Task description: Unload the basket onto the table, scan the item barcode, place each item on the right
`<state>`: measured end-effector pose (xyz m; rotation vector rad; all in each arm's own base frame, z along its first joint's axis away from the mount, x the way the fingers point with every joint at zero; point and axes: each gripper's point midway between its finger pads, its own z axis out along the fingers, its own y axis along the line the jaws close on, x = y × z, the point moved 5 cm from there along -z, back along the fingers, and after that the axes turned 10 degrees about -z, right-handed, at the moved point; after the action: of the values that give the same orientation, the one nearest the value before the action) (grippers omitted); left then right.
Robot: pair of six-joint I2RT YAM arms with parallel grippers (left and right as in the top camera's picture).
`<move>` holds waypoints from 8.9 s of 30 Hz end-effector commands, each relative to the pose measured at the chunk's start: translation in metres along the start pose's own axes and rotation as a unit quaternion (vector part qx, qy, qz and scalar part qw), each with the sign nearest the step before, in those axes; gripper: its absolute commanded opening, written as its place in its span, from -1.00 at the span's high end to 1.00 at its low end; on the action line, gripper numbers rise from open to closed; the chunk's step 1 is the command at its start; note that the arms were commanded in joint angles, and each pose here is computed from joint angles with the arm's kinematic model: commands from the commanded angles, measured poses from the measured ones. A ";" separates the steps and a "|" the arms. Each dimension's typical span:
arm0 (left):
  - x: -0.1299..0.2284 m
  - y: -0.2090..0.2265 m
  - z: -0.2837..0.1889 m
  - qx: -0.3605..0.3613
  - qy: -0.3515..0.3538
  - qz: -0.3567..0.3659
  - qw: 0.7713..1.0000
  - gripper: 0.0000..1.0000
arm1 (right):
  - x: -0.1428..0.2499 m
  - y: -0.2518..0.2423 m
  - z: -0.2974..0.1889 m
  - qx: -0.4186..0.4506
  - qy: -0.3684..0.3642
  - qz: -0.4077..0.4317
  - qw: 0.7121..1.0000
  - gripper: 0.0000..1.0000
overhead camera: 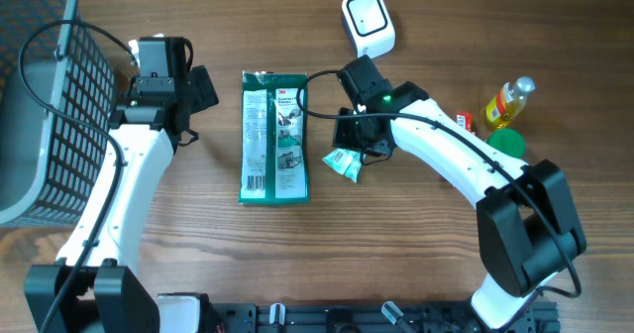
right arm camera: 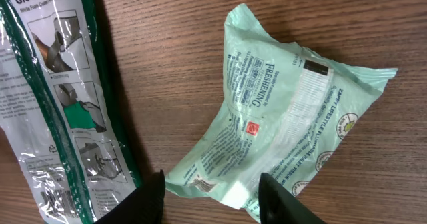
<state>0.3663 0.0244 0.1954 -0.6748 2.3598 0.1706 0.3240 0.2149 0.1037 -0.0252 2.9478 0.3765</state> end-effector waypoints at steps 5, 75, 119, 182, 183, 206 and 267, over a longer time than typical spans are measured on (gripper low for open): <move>-0.006 0.001 -0.002 -0.002 -0.009 0.000 1.000 -1.00 | 0.000 0.000 -0.001 0.008 -0.004 -0.011 1.000 0.06; -0.006 0.001 -0.002 -0.002 -0.009 0.000 1.000 -1.00 | -0.001 -0.040 -0.034 -0.193 -0.014 -0.152 0.969 0.31; -0.006 0.001 -0.002 -0.002 -0.009 0.000 1.000 -1.00 | -0.003 0.009 -0.010 -0.303 -0.122 -0.093 0.941 0.89; -0.006 0.001 -0.002 -0.002 -0.009 0.000 1.000 -1.00 | -0.037 -0.021 -0.041 -0.167 -0.255 -0.085 0.949 0.81; -0.006 0.001 -0.002 -0.002 -0.009 0.000 1.000 -1.00 | -0.037 -0.027 -0.038 -0.149 -0.252 -0.074 0.953 0.81; -0.006 0.001 -0.002 -0.002 -0.009 0.000 1.000 -1.00 | 0.050 -0.066 0.020 -0.003 -0.087 0.158 0.983 0.85; -0.006 0.001 -0.002 -0.002 -0.009 0.000 1.000 -1.00 | 0.065 -0.044 0.040 -0.021 -0.112 0.186 0.976 0.83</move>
<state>0.3663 0.0244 0.1954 -0.6748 2.3598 0.1706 0.2721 0.1745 0.0478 0.5492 2.7201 0.4465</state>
